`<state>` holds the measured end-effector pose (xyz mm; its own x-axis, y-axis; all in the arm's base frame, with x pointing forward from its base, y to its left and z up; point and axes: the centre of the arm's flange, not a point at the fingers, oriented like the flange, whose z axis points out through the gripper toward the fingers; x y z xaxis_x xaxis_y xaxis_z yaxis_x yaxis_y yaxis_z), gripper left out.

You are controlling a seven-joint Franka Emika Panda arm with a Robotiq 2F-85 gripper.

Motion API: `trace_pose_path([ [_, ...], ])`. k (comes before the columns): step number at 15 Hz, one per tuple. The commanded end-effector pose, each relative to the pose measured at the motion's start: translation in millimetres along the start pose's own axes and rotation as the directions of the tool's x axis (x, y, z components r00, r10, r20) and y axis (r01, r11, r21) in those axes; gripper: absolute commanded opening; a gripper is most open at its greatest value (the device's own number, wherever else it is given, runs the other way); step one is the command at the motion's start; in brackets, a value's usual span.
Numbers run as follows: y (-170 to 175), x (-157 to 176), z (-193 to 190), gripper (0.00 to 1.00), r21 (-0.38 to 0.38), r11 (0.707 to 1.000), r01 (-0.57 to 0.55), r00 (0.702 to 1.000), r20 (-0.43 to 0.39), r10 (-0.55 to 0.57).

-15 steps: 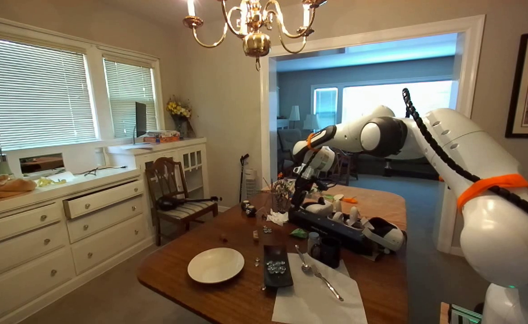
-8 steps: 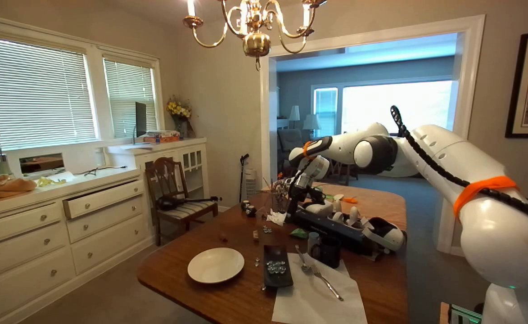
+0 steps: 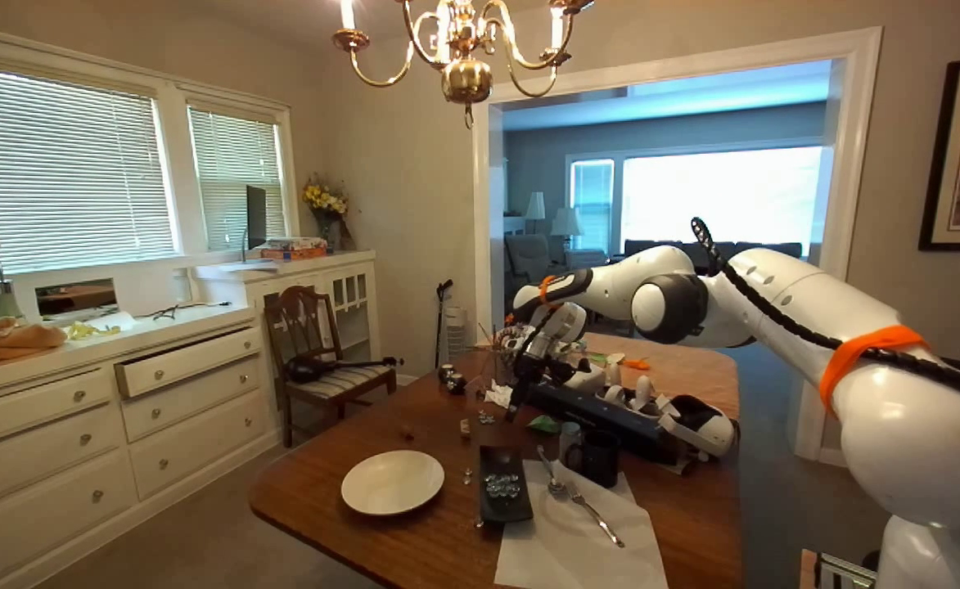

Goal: Put the glass marbles in the black mug cup

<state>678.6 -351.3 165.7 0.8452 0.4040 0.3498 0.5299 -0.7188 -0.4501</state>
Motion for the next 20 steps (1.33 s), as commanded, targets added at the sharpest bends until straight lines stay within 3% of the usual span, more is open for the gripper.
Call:
trace_pose_path([
  [1,25,11,20,1.00,-0.010,1.000,0.029,0.999,0.033,-0.029],
  [8,31,12,42,1.00,-0.108,0.992,0.058,0.998,0.010,-0.057],
  [20,29,9,63,1.00,-0.056,0.998,0.023,0.997,0.081,-0.018],
])
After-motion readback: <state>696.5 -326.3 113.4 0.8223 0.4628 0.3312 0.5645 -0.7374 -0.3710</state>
